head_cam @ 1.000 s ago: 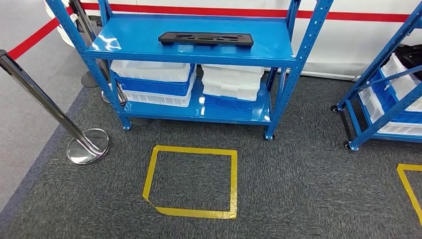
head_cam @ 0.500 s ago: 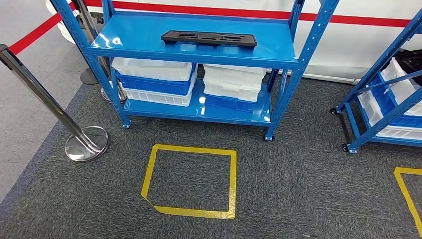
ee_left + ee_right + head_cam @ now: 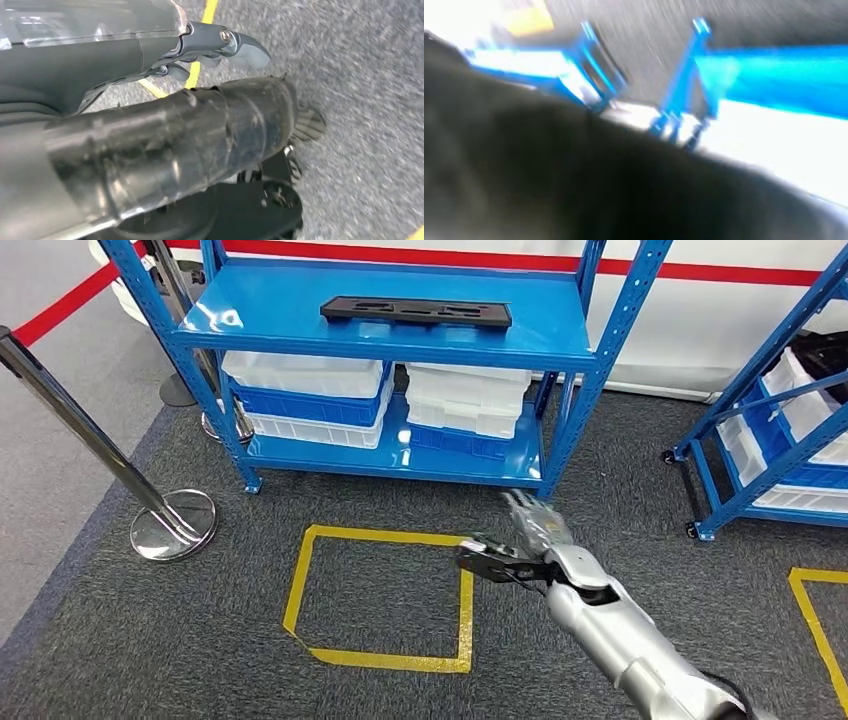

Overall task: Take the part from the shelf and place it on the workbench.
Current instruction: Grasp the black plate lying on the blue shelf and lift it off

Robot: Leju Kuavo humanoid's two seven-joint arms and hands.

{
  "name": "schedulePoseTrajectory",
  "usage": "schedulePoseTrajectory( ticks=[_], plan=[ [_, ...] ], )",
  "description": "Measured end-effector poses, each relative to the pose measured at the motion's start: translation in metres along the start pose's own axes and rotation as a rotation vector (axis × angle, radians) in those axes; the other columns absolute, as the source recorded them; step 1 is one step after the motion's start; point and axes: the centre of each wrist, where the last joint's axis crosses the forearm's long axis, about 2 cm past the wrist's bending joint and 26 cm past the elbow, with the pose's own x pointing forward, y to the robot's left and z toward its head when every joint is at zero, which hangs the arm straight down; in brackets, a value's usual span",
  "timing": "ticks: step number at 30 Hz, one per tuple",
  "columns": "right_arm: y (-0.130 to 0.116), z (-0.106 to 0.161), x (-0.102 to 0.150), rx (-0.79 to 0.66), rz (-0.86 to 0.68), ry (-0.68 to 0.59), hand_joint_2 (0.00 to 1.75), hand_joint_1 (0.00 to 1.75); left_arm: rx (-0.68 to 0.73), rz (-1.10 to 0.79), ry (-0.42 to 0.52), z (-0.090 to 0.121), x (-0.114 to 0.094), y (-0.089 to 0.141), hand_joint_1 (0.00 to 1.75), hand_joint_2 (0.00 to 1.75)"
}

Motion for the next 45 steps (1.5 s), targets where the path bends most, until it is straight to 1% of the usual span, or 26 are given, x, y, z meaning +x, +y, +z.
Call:
schedulePoseTrajectory(
  ticks=[3,5,6,11,15,17,20,23,30,38,45],
  plan=[
    [-0.045,-0.021,0.066,-0.079,0.100,-0.156,0.00,0.00,0.001,0.008,0.012,0.000,0.000,0.002,0.00,0.00],
    [-0.065,-0.026,0.108,-0.124,0.148,-0.244,0.00,0.00,0.001,0.012,0.014,0.000,0.001,0.003,0.00,0.00],
    [-0.069,-0.026,0.123,-0.136,0.165,-0.276,0.00,0.00,0.001,0.013,0.015,0.000,0.001,0.003,0.00,0.00],
    [-0.083,-0.021,0.177,-0.192,0.230,-0.397,0.00,0.00,-0.005,0.020,0.026,0.000,-0.002,0.003,0.00,0.00],
    [-0.088,-0.014,0.209,-0.205,0.274,-0.478,0.00,0.00,-0.017,0.022,0.027,0.001,-0.003,0.002,0.00,0.00],
    [-0.091,-0.012,0.215,-0.212,0.288,-0.494,0.00,0.00,-0.015,0.017,0.026,0.001,-0.003,0.002,0.00,0.00],
    [-0.093,-0.012,0.218,-0.219,0.297,-0.501,0.00,0.00,0.003,0.000,0.023,0.001,-0.003,0.003,0.00,0.00],
    [-0.090,-0.011,0.218,-0.213,0.298,-0.505,0.00,0.00,0.015,-0.007,0.023,0.001,-0.005,0.004,0.00,0.00],
    [-0.094,-0.011,0.219,-0.227,0.304,-0.509,0.00,0.00,0.019,-0.022,0.017,0.001,-0.005,0.002,0.00,0.00],
    [-0.096,-0.012,0.217,-0.230,0.325,-0.493,0.00,0.00,0.057,-0.044,0.017,0.001,-0.005,0.007,0.00,0.00],
    [-0.123,-0.020,0.199,-0.252,0.361,-0.438,0.00,0.00,0.091,-0.058,0.025,0.001,-0.004,0.012,0.00,0.00]
  ],
)
